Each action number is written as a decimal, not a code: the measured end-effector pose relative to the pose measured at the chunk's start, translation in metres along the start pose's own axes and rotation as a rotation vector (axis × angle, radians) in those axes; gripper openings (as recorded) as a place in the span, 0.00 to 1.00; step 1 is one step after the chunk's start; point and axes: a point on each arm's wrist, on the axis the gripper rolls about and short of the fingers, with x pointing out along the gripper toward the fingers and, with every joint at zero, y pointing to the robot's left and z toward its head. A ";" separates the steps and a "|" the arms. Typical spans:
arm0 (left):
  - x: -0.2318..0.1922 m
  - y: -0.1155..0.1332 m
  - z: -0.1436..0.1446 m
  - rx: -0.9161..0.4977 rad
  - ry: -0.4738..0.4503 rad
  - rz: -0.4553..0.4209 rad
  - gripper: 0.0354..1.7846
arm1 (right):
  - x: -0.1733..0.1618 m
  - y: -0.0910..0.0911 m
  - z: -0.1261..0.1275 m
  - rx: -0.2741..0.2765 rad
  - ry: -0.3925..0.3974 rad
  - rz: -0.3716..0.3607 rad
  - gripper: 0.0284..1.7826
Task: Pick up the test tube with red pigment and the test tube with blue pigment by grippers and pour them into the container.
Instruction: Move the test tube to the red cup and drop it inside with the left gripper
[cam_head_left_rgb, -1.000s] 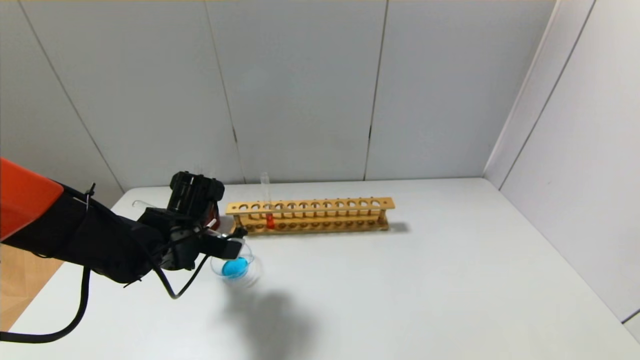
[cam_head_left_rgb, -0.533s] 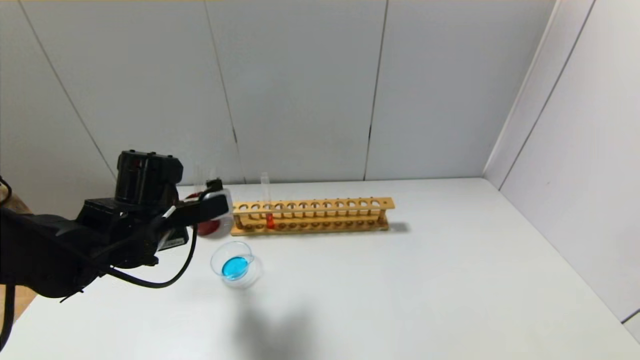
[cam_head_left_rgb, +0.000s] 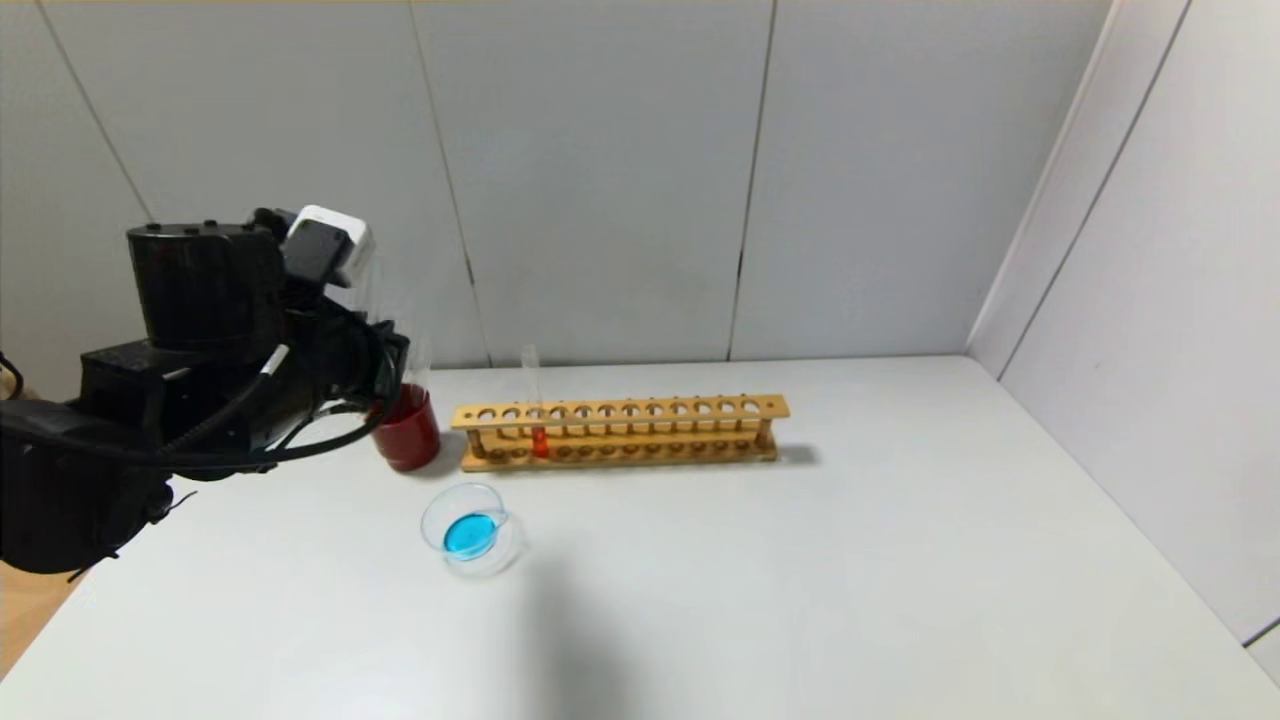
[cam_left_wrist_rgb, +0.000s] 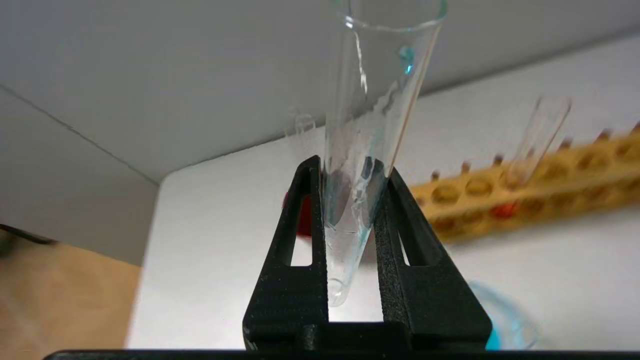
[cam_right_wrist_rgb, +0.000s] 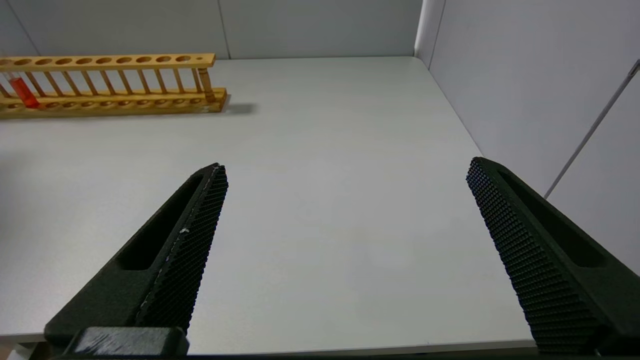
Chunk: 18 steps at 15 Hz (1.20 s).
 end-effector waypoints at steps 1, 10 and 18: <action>0.001 0.003 0.001 -0.050 -0.005 -0.010 0.17 | 0.000 0.000 0.000 0.000 0.000 0.000 0.98; 0.044 0.026 -0.009 -0.222 -0.016 0.076 0.17 | 0.000 0.000 0.000 0.000 0.000 0.000 0.98; 0.089 0.035 -0.042 -0.282 0.002 0.134 0.17 | 0.000 0.000 0.000 0.000 0.000 0.000 0.98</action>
